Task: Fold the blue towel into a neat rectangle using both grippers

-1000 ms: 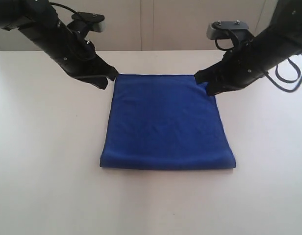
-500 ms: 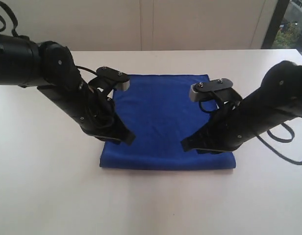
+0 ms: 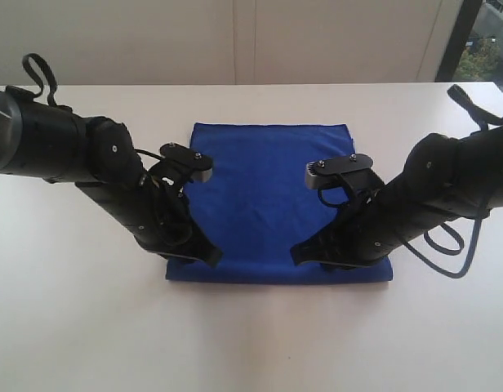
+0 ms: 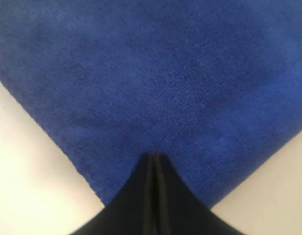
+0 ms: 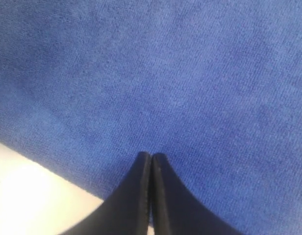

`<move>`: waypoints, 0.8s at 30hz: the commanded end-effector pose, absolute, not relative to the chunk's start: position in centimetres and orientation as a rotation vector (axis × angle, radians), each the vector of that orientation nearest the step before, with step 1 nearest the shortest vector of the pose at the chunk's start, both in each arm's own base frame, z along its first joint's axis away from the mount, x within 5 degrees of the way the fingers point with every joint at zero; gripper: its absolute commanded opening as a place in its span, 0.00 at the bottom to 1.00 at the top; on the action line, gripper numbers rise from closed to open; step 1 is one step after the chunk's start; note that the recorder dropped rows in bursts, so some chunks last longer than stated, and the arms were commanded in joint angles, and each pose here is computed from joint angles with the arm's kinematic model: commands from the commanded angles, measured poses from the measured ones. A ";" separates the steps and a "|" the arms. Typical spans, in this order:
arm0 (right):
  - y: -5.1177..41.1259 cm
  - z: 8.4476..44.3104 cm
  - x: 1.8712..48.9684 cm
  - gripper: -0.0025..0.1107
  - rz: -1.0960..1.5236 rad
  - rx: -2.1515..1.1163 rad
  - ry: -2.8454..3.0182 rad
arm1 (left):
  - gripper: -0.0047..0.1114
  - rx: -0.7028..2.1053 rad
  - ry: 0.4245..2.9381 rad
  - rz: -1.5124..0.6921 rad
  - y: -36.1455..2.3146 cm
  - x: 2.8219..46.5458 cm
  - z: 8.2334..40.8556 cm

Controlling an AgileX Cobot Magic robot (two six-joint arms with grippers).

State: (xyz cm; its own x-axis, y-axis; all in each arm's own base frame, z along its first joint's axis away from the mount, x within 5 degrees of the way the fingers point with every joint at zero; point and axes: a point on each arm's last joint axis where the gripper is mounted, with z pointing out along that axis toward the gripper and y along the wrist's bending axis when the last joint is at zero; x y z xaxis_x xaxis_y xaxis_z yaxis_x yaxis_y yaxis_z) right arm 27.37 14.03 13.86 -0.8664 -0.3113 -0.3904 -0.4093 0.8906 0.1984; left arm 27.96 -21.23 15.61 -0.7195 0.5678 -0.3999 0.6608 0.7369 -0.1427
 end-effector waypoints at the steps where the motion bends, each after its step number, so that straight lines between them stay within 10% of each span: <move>1: 13.9 13.8 27.3 0.02 0.382 -0.542 2.707 | 0.04 0.954 2.665 -0.415 -21.1 27.4 15.2; 24: 10.6 13.3 27.7 0.02 0.210 -0.467 2.829 | 0.04 1.005 2.693 -0.393 -20.7 27.2 15.1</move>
State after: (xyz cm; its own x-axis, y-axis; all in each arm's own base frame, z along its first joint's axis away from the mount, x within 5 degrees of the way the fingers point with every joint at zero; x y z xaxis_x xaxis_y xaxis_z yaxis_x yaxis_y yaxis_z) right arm 27.56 11.44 13.41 -0.8987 -0.3211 -0.2989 -0.3652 0.9251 0.1042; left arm 27.49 -21.01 15.20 -0.7188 0.6060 -0.3407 0.6776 0.7203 -0.1483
